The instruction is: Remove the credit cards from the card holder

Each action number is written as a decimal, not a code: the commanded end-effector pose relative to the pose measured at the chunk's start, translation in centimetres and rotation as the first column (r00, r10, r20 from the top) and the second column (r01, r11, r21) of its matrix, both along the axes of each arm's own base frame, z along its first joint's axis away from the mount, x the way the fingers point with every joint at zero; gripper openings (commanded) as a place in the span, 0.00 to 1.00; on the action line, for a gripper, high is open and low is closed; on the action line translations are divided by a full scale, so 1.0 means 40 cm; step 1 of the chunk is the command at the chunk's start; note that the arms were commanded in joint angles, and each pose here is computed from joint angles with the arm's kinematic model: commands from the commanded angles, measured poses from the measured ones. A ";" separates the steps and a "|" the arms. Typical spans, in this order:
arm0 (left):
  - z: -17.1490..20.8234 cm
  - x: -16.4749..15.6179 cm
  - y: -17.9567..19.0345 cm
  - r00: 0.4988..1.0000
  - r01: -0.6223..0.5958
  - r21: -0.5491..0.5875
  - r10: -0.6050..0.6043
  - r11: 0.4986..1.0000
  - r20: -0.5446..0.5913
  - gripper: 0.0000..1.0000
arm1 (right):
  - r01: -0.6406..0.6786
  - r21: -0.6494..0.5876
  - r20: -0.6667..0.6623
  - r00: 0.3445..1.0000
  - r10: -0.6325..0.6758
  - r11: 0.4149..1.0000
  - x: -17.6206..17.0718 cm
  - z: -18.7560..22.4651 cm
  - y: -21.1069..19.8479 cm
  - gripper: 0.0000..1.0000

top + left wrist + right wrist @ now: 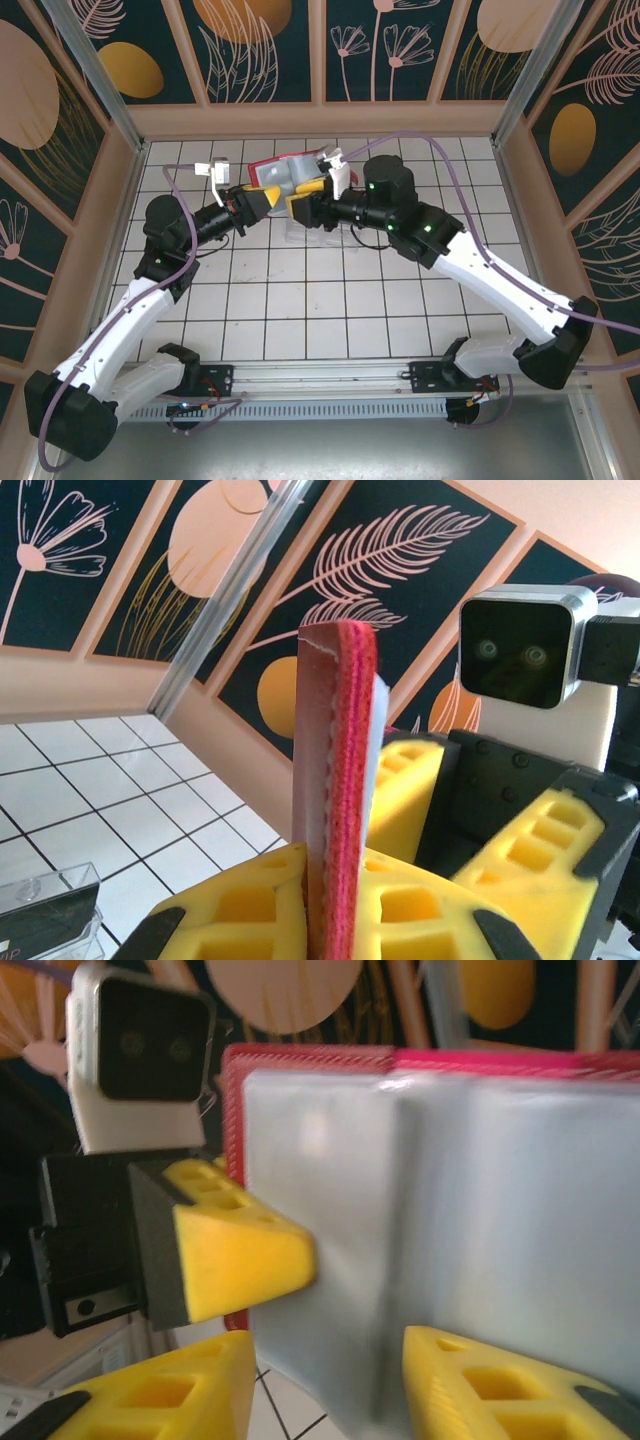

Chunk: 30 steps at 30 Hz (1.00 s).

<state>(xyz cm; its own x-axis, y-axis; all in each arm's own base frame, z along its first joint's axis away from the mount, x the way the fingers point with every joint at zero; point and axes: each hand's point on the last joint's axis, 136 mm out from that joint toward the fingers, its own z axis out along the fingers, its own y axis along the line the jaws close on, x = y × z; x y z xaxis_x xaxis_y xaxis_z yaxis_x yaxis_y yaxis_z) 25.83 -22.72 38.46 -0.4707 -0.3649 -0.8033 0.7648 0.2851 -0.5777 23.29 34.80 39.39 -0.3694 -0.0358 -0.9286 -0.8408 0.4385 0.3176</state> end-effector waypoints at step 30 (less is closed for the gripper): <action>0.101 -0.112 -0.009 0.978 0.165 -0.014 -0.162 0.986 0.130 0.07 | -0.218 0.159 0.049 0.976 0.213 0.963 -0.068 0.077 -0.128 0.08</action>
<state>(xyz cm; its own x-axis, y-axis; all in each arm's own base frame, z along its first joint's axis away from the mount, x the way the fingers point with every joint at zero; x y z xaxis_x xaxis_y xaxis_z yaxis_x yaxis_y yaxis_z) 22.75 -23.41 39.63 -0.4952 -0.2915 -0.8184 0.8161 0.1669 -0.5532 21.37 29.96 41.32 -0.3760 0.0179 -0.9265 -0.9013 0.2253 0.3701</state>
